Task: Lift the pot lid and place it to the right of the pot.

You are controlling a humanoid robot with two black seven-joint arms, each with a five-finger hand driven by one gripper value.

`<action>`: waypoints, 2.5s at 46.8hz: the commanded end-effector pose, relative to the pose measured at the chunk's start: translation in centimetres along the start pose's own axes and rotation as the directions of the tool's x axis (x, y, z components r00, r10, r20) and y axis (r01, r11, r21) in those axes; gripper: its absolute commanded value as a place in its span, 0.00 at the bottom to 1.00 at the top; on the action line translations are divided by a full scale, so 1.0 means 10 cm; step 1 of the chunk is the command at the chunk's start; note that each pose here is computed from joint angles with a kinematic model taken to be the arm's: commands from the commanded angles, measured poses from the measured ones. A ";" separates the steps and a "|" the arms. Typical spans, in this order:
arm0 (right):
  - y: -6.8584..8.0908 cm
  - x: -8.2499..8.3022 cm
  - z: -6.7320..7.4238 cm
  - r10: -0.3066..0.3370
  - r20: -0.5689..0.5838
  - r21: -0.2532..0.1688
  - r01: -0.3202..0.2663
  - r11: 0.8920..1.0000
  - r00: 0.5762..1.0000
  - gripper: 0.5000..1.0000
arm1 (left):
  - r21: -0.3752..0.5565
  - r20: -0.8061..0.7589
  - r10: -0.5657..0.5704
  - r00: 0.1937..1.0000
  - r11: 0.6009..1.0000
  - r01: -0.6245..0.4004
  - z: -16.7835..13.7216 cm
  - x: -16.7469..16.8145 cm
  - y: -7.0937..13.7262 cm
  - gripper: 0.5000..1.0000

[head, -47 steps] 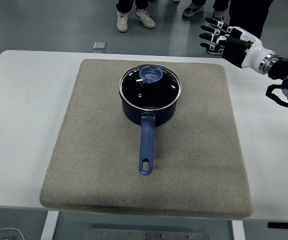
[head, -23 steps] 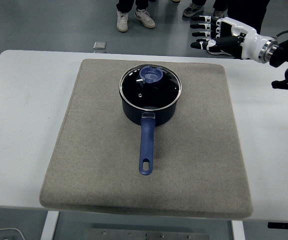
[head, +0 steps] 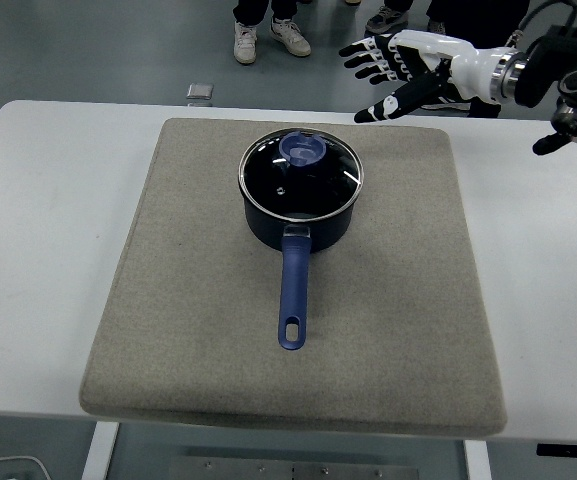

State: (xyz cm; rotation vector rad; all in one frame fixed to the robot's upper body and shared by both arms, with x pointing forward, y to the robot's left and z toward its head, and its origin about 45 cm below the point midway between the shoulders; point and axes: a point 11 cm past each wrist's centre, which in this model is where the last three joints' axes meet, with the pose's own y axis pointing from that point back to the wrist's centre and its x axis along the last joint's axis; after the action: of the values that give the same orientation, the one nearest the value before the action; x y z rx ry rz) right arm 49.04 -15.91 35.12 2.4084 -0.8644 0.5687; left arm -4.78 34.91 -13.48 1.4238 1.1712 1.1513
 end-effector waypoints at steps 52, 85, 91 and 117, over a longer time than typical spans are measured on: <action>-0.51 -0.58 -0.36 -0.219 -0.451 -0.170 0.158 0.973 0.865 0.83 | 0.001 0.001 0.000 1.000 1.000 0.000 0.00 0.00 0.00 1.00; -0.59 -0.72 -0.35 -0.250 -0.477 -0.188 0.180 0.966 0.842 0.64 | 0.001 0.001 0.000 1.000 1.000 0.000 0.00 0.00 0.00 1.00; -0.59 -0.69 -0.34 -0.244 -0.479 -0.190 0.171 0.967 0.843 0.59 | 0.001 0.000 0.000 1.000 1.000 0.000 0.00 0.00 0.00 1.00; -0.58 -0.63 -0.35 -0.232 -0.487 -0.191 0.157 0.969 0.842 0.59 | 0.001 0.001 0.000 1.000 1.000 0.000 0.00 0.00 0.00 1.00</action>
State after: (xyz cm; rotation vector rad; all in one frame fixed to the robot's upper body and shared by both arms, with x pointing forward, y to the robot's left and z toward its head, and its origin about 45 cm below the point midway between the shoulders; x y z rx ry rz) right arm 47.72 -7.07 32.55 2.0319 -0.4073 0.9646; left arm -4.76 34.91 -13.48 1.4233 1.1706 1.1514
